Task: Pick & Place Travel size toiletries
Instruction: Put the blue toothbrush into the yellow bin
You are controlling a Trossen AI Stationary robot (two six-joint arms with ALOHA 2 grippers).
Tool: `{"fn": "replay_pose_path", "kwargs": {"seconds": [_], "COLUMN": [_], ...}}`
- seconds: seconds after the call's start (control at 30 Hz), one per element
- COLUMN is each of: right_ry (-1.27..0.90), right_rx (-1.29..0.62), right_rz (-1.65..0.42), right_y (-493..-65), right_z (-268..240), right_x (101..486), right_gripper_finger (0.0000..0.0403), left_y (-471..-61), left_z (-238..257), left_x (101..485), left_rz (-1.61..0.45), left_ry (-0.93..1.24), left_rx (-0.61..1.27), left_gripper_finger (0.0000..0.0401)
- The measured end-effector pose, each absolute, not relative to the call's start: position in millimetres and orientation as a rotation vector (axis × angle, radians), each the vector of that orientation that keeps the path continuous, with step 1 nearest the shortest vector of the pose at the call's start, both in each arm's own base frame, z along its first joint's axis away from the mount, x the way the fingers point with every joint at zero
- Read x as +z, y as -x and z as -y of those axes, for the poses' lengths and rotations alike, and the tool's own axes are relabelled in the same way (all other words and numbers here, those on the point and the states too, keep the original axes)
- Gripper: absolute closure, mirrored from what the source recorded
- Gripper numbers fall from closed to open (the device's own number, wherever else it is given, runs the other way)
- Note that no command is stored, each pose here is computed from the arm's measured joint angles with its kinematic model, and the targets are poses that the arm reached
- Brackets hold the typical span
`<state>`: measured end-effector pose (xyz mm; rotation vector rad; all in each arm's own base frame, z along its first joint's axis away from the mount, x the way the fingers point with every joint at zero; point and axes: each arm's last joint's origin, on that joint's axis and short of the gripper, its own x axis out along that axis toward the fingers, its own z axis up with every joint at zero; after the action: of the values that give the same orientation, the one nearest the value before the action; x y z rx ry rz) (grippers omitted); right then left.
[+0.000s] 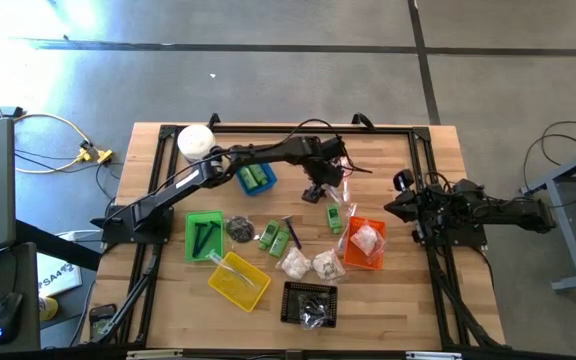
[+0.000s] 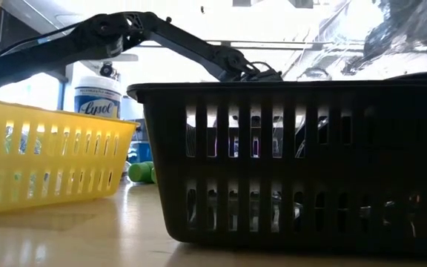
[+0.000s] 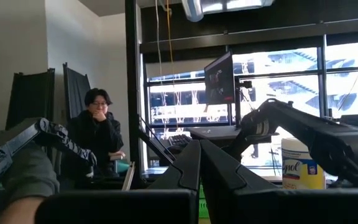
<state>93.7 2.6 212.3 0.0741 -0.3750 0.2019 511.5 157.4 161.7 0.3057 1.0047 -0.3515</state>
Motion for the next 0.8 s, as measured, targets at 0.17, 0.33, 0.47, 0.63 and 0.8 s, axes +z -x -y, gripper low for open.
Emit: {"fn": "replay_pose_path", "kwargs": {"seconds": [0.17, 0.33, 0.47, 0.63, 0.8], "right_ry": [-0.041, -0.019, -0.018, -0.017, -0.017], "right_rx": [0.196, 0.193, 0.193, 0.193, 0.193], "right_rz": [0.389, 0.403, 0.411, 0.419, 0.421], "right_y": [-93.4, -92.9, -92.6, -92.3, -92.2], "right_z": [-2.6, -2.7, -2.7, -2.7, -2.7], "right_x": [213.3, 214.4, 215.0, 215.8, 216.0], "right_gripper_finger": [0.04, 0.0401, 0.0401, 0.0401, 0.0401], "left_y": [-505.6, -503.0, -502.9, -503.4, -501.1], "left_z": [-158.6, -157.9, -158.1, -155.6, -155.1], "left_x": [159.3, 159.2, 159.1, 158.7, 165.4], "left_rz": [-1.056, -1.084, -1.09, -1.118, -1.128], "left_ry": [-0.24, -0.221, -0.211, -0.212, -0.213], "left_rx": [-0.359, -0.36, -0.346, -0.305, -0.283], "left_gripper_finger": [0.0168, 0.0223, 0.0298, 0.0386, 0.038]}}
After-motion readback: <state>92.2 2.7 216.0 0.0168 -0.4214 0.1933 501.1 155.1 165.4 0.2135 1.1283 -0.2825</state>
